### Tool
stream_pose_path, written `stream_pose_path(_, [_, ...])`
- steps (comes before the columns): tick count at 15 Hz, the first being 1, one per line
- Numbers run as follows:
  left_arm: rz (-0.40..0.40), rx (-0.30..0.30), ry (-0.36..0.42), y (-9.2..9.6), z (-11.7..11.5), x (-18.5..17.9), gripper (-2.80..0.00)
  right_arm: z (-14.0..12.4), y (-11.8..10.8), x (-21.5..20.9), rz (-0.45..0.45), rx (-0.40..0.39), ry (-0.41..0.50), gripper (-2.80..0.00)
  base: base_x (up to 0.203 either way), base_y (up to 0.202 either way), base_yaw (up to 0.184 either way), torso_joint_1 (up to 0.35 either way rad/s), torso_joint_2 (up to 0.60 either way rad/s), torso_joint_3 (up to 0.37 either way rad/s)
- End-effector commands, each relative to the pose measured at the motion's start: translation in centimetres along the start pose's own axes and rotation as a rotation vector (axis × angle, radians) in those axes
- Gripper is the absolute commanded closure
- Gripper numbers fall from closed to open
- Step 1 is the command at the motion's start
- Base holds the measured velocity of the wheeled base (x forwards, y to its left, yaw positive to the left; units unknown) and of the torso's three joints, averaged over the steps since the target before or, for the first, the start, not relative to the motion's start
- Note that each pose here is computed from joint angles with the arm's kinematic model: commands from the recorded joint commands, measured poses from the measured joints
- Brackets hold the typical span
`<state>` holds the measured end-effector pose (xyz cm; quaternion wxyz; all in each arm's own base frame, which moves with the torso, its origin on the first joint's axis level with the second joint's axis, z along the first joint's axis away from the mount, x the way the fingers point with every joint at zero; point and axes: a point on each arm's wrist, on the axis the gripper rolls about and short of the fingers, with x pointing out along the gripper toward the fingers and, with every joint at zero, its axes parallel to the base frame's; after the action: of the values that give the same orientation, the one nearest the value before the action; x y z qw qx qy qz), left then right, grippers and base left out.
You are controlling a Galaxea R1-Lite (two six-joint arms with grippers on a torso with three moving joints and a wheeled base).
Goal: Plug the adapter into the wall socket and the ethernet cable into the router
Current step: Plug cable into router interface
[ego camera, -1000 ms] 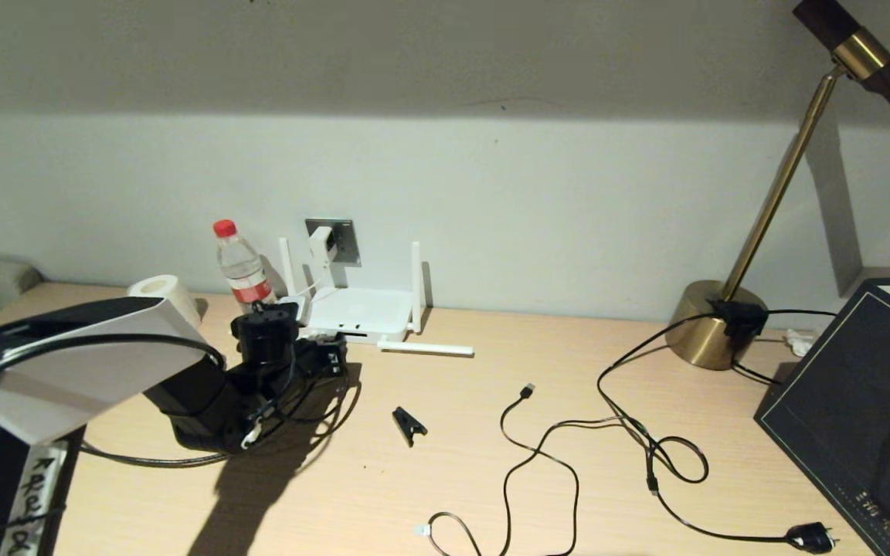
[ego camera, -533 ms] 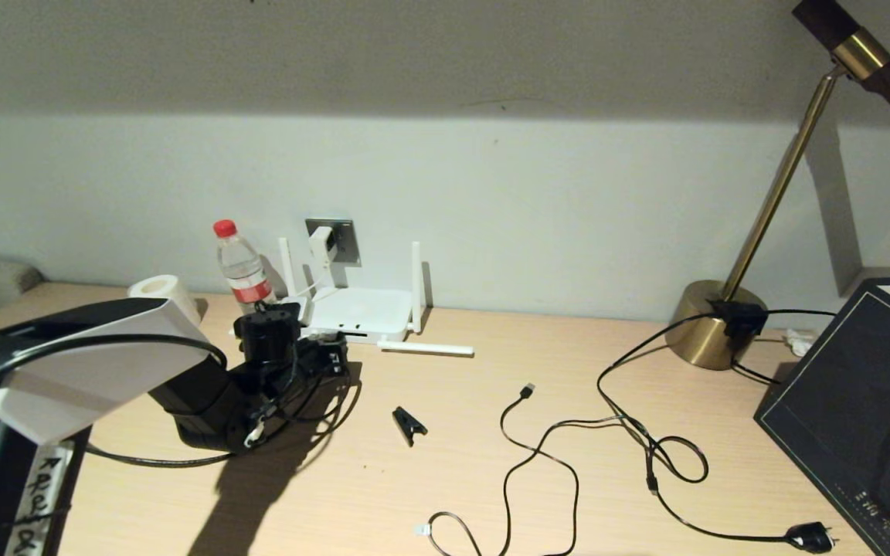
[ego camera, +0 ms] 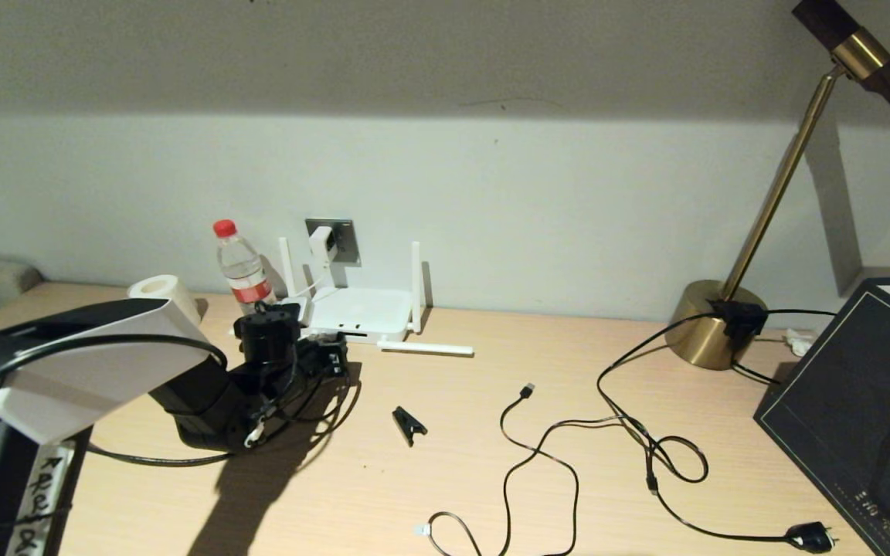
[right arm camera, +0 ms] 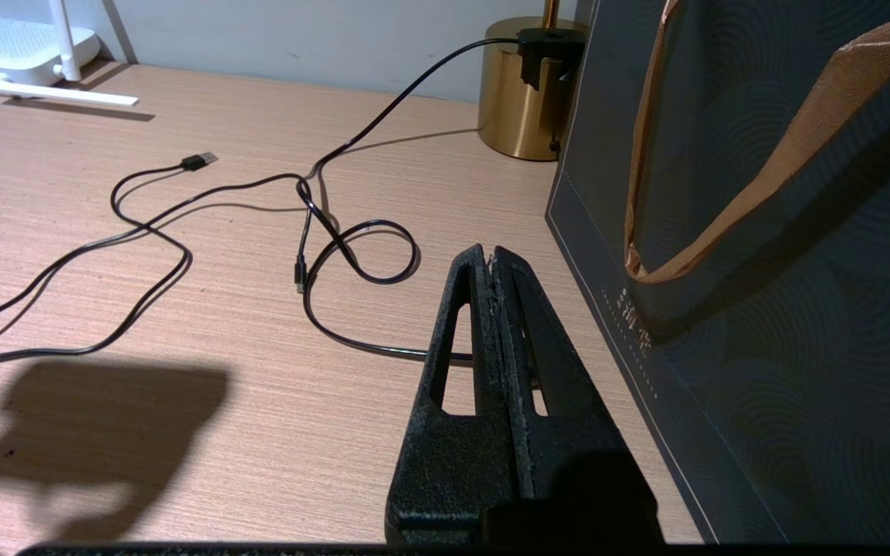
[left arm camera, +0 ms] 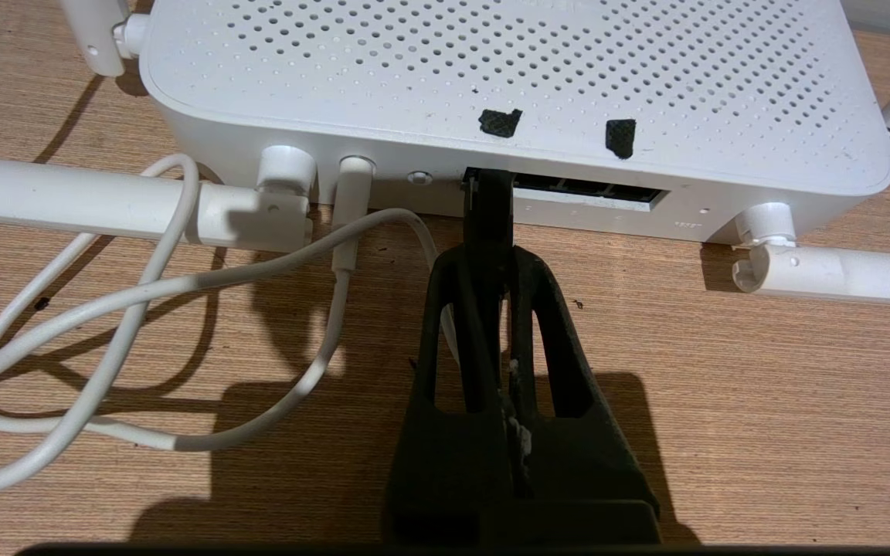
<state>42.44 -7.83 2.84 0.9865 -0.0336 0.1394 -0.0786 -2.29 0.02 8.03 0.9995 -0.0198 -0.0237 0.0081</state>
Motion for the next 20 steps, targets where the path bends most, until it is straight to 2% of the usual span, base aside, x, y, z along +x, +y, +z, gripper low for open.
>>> stream_pose_path(1, [0.005, -0.002, -0.005, 0.23, 0.08, 0.0, 0.0, -0.44, 0.02, 0.12, 0.002, 0.0, 0.017, 0.0, 0.0, 0.0, 0.0, 0.0, 0.0, 0.0])
stream_pose_path(17, [0.003, 0.013, -0.031, 0.39, 0.96, 0.02, 0.0, -0.42, 0.02, 0.11, 0.002, 0.0, 0.016, 0.0, 0.0, 0.0, 0.0, 0.0, 0.0, 0.0])
stream_pose_path(20, [0.006, 0.02, -0.005, 0.4, 0.81, -0.01, 0.0, -0.43, 0.02, 0.11, 0.002, 0.0, 0.016, 0.0, 0.0, 0.0, 0.0, 0.0, 0.0, 0.0])
